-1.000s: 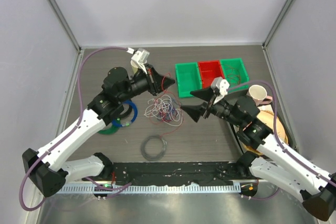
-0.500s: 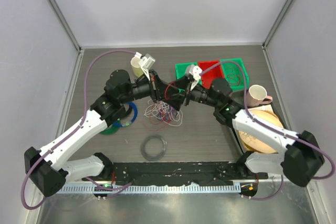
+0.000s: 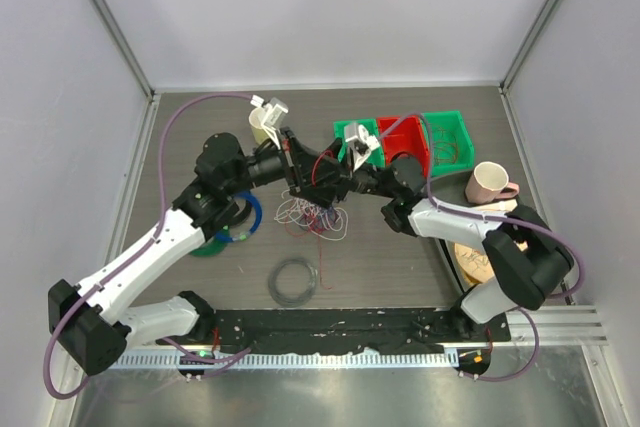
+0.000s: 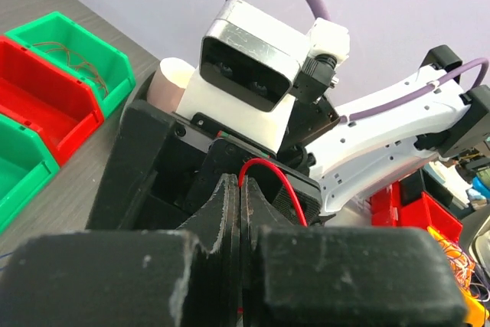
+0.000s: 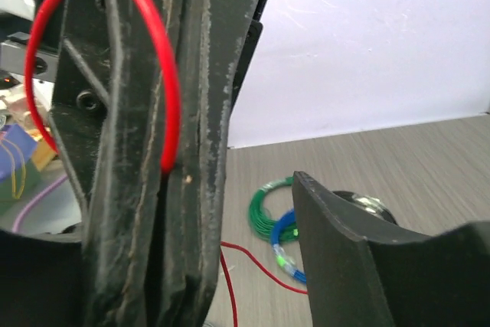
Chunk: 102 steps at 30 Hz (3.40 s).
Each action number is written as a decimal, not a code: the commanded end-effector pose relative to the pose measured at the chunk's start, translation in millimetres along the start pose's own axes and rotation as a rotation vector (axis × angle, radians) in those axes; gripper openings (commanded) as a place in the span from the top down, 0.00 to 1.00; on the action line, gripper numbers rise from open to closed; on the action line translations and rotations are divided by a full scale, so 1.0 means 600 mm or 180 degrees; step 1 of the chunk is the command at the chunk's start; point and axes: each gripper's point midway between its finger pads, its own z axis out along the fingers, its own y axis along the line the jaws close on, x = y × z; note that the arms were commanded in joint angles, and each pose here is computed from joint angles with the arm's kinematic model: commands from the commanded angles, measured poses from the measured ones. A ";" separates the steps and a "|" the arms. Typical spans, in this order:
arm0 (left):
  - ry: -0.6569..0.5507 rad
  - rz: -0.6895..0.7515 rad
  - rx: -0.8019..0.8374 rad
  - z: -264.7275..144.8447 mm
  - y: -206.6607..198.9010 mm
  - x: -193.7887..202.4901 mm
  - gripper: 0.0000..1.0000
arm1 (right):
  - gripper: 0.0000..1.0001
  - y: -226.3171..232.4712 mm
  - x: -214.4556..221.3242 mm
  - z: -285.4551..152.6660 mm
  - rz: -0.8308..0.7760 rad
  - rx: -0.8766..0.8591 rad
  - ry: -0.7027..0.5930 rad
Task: Untangle the cables
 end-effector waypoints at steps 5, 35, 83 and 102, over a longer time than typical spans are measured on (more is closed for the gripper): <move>-0.0076 0.0020 0.0197 -0.014 -0.042 -0.014 1.00 | 0.99 -0.004 -0.071 0.018 -0.0067 0.0037 -0.0371; -0.0028 -0.0395 -0.2419 -0.083 0.294 0.174 0.00 | 0.99 -0.091 -0.260 -0.105 0.0050 0.2620 -0.0122; 0.0308 -0.0696 -0.0005 0.208 0.173 0.280 0.03 | 0.99 -0.034 -0.369 -0.045 0.0360 0.2031 -0.0665; 0.0661 -0.1316 -0.3036 -0.125 0.419 0.412 1.00 | 0.99 -0.146 -0.433 -0.293 -0.0963 0.4763 -0.0558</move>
